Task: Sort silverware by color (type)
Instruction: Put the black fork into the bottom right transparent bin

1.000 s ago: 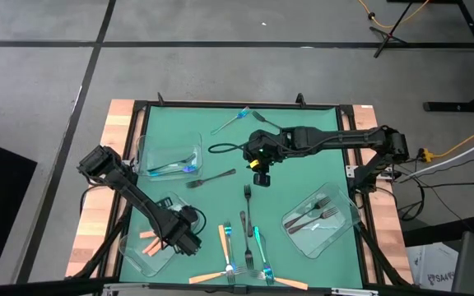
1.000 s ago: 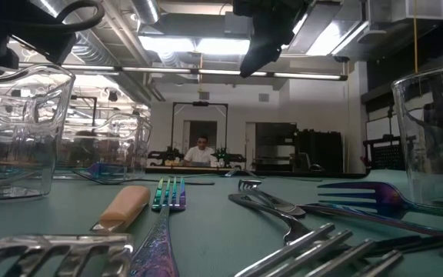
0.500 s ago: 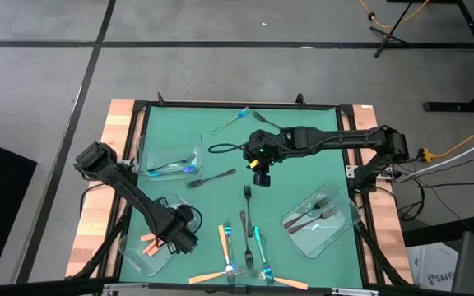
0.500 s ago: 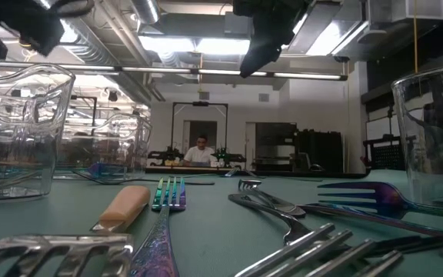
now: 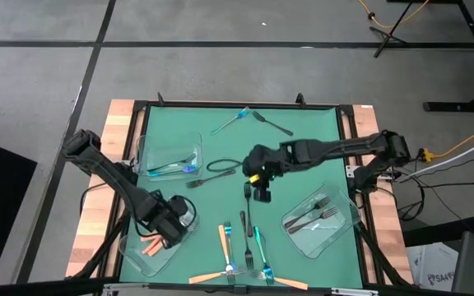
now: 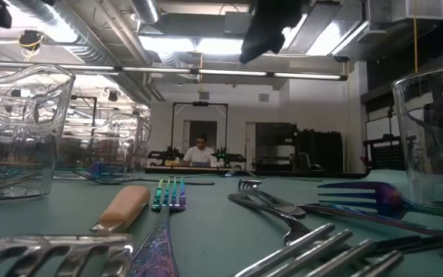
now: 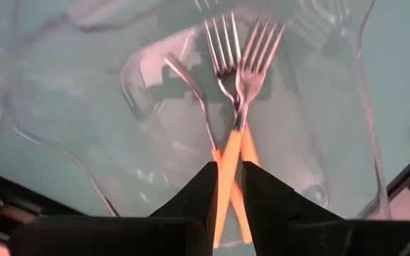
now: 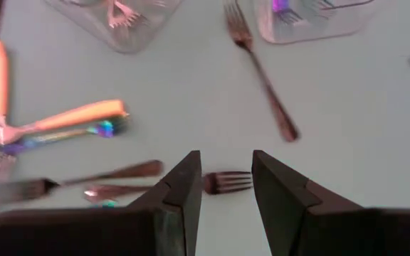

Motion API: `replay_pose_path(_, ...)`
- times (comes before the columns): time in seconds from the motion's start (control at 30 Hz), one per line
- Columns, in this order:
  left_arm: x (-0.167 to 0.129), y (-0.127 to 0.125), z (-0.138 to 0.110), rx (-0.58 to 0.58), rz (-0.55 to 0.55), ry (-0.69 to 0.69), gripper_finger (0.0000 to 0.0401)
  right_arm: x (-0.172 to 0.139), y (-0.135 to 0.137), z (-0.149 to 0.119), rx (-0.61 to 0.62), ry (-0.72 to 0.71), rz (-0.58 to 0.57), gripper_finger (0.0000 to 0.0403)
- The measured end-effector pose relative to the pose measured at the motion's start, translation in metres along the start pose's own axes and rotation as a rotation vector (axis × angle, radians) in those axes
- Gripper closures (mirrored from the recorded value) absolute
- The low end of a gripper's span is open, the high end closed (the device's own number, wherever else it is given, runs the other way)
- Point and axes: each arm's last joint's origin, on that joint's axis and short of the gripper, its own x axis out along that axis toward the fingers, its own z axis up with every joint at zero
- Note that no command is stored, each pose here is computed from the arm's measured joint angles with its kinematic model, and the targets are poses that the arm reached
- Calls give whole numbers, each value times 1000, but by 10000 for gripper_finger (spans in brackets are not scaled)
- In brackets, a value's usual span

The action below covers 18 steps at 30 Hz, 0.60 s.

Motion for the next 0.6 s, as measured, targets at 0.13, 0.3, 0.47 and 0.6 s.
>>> replay_pose_path(0.13, -6, 4, 1, -2, 5, -74, 342, 1, 20, 0, 111, -42, -49, 290)
replay_pose_path(0.3, -6, 4, 2, -2, 15, -113, 342, 6, 34, -3, 277, -69, -137, 290)
replay_pose_path(0.47, -6, 4, 3, -10, 18, -135, 342, 24, 44, -9, 433, -41, -165, 290)
replay_pose_path(0.6, -6, 3, 2, -6, 21, -151, 342, 44, 44, -14, 506, 6, -181, 290)
